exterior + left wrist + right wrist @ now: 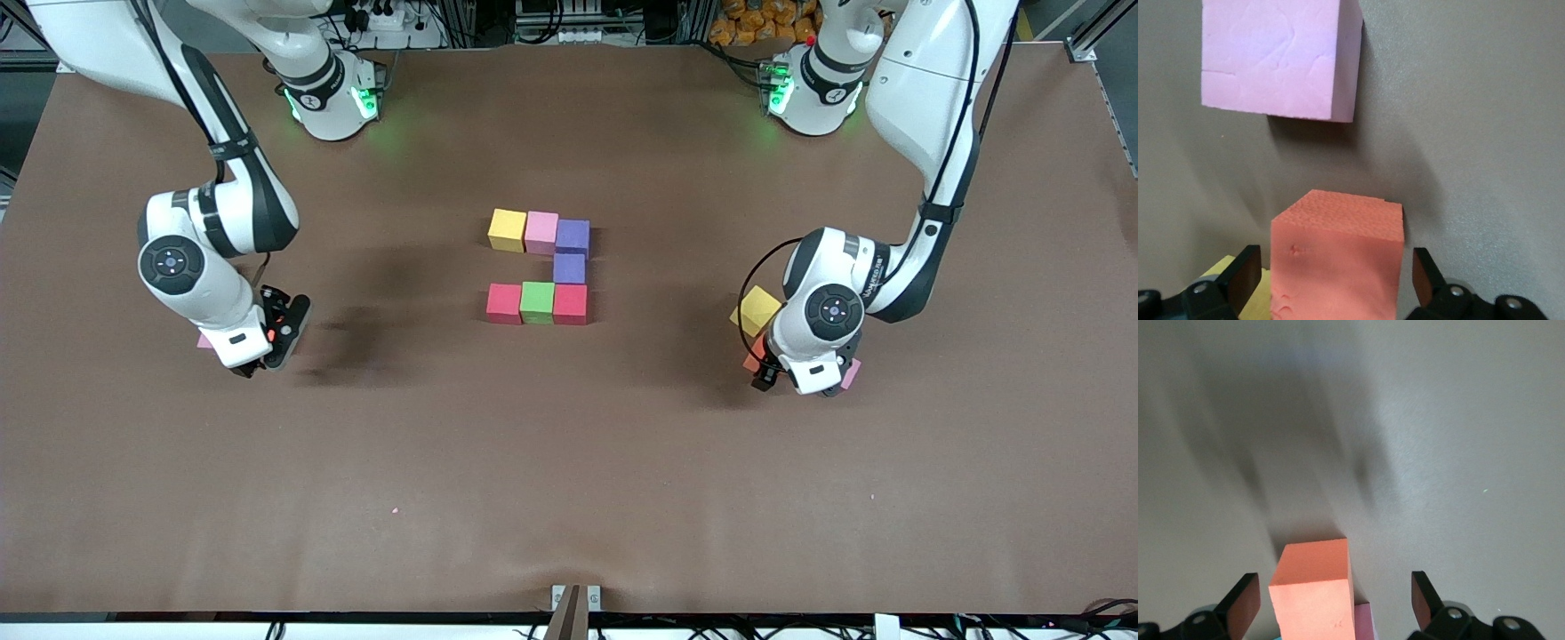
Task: Form number 2 with 11 blocks
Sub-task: 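Grasp the orange cube beside the cyan cubes with the right gripper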
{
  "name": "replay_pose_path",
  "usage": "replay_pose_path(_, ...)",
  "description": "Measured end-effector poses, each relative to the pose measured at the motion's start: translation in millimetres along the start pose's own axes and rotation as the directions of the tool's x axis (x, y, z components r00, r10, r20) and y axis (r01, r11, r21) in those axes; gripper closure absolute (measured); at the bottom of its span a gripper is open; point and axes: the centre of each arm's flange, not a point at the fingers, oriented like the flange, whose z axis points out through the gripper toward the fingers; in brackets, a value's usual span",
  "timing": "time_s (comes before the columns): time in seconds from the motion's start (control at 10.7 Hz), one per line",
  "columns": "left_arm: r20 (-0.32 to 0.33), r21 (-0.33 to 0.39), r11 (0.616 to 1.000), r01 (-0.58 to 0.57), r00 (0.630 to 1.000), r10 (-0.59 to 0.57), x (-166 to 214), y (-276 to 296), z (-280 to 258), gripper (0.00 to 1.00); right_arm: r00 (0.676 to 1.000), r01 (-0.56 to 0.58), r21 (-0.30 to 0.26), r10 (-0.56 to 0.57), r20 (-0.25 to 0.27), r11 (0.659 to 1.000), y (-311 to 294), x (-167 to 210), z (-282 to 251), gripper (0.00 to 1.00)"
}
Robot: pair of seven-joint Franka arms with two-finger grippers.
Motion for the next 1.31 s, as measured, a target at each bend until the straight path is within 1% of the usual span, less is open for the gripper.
replay_pose_path(0.19, 0.0, 0.0, 1.0, 0.0, 1.0, 0.0, -0.2, 0.0, 0.0, 0.0, 0.999, 0.051, 0.01, -0.051, -0.017, 0.999, -6.5, -17.3, 26.2, 0.0)
replay_pose_path(0.37, 0.0, 0.0, 1.0, 0.0, 1.0, 0.0, -0.2, 0.0, 0.0, 0.0, 0.996, 0.084, 0.02, -0.083, -0.018, 0.996, -5.3, -32.0, 34.2, 0.0)
replay_pose_path(0.56, 0.0, 0.0, 1.0, -0.001, 1.0, 0.001, -0.3, 0.1, 0.0, 0.0, 0.995, 0.097, 0.03, -0.096, -0.018, 0.995, -4.9, -42.6, 39.3, 0.0)
replay_pose_path(0.84, 0.0, 0.0, 1.0, -0.001, 1.0, 0.001, -0.5, 0.1, 0.0, 0.0, 0.995, 0.101, 0.048, -0.1, -0.021, 0.994, -8.0, -47.4, 52.4, 0.0)
replay_pose_path(1.03, 0.0, 0.0, 1.0, -0.001, 1.0, 0.001, -0.6, 0.1, 0.0, 0.0, 0.995, 0.098, 0.044, -0.096, -0.032, 0.994, -7.6, -49.3, 63.4, 0.02)
replay_pose_path(1.12, 0.0, 0.0, 1.0, -0.001, 1.0, 0.001, -0.5, 0.1, 0.0, 0.0, 0.995, 0.098, 0.045, -0.097, -0.033, 0.994, -7.7, -49.9, 66.0, 0.13)
replay_pose_path(1.21, 0.0, 0.0, 1.0, -0.001, 1.0, 0.001, -0.6, 0.1, 0.0, 0.0, 0.995, 0.099, 0.044, -0.098, -0.034, 0.994, -7.2, -49.6, 65.7, 0.28)
replay_pose_path(1.31, 0.0, 0.0, 1.0, -0.001, 1.0, 0.001, -0.5, 0.1, 0.0, 0.0, 0.995, 0.099, 0.035, -0.098, -0.035, 0.994, -4.6, -49.0, 62.1, 0.4)
